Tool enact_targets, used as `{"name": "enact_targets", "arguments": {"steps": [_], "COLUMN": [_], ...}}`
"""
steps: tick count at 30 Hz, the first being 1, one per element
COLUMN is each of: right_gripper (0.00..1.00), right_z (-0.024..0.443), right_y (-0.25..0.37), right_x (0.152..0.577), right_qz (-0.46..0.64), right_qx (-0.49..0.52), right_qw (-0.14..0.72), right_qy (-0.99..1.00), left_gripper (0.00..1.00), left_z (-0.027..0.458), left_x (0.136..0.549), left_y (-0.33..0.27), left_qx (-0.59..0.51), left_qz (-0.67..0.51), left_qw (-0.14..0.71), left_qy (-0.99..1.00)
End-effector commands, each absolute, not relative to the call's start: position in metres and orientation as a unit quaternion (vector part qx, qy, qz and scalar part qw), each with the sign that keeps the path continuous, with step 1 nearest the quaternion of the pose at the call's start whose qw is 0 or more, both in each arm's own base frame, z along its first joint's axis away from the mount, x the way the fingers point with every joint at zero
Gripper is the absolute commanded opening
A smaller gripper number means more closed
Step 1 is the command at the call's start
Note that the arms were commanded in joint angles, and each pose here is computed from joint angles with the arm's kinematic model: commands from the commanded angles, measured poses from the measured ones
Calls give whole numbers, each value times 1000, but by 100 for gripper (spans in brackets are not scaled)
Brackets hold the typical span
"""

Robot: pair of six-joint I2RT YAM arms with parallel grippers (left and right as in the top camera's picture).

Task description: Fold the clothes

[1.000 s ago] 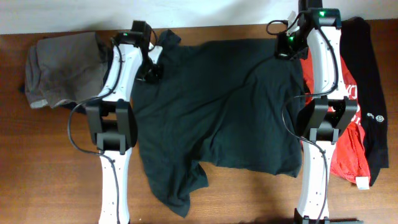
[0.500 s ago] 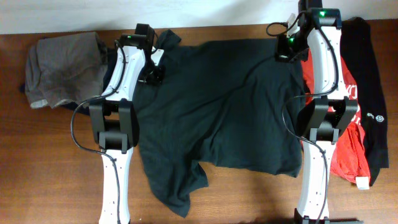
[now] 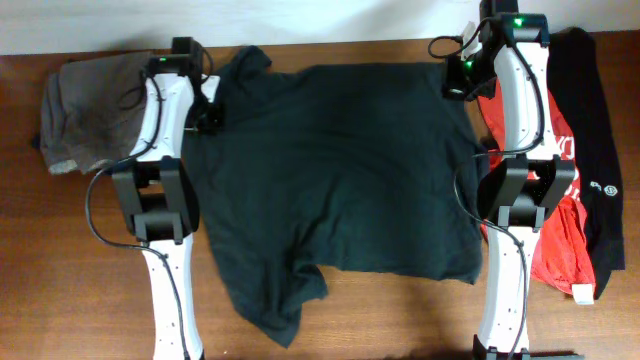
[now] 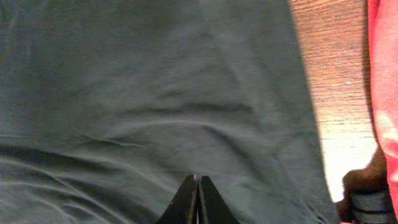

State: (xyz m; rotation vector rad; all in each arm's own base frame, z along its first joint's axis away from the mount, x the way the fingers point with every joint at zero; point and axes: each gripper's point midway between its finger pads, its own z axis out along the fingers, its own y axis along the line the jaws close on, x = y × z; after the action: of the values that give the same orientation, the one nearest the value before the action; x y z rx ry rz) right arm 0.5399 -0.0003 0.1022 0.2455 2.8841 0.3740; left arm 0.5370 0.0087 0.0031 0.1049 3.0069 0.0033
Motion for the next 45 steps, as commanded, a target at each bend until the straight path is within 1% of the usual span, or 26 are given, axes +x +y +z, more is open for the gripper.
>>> {"name": "enact_targets", "arguments": {"steps": [1,5,8,10,11,13,14,15,18,22,28,30,32,33,38,43,45], "right_gripper": [7,8,9,13,17,23,26,28,30,32,32,32,33,33,33,32,33], "right_z": [125,126,127,128,128,129,129,130,133,136,136,135,135,135,135,135,134], "right_y": [1,1,0,2,3,4,3,4,7,8,8,8,8,8,8,8,8], "right_x": [543,546,549,551,553,556,561,563,571,576,576,576,575,574,574,574,574], "right_qz": [126,127,126,123,121,112,97,95,96,96,96,96,96,96,96,96,96], "right_qx": [74,73,68,49,38,28,26,24,20,17,17,17,17,17,17,18,18], "right_qw": [138,145,151,158,163,171,180,184,201,213,213,212,210,209,209,209,209], "right_qy": [980,979,978,979,979,978,979,978,975,972,972,972,973,973,973,973,973], "left_gripper": [17,13,13,13,18,34,55,61,64,64,64,61,55,54,49,47,42], "left_z": [-31,-23,-5,10,21,41,58,67,81,79,65,60,52,49,38,19,13], "left_x": [531,535,539,542,545,553,562,568,588,610,625,630,635,638,650,650,650], "left_y": [34,25,12,3,-4,-15,-27,-35,-65,-90,-100,-100,-101,-100,-104,-103,-99], "left_qx": [29,34,45,53,59,68,77,82,103,121,127,127,127,127,142,141,138], "left_qz": [32,19,12,12,13,13,6,-2,-30,-35,-35,-35,-35,-33,-26,-26,-19], "left_qw": [39,47,55,65,74,97,125,142,196,238,260,267,271,275,294,286,282], "left_qy": [998,998,997,996,995,993,989,986,975,963,956,955,953,953,945,947,949]}}
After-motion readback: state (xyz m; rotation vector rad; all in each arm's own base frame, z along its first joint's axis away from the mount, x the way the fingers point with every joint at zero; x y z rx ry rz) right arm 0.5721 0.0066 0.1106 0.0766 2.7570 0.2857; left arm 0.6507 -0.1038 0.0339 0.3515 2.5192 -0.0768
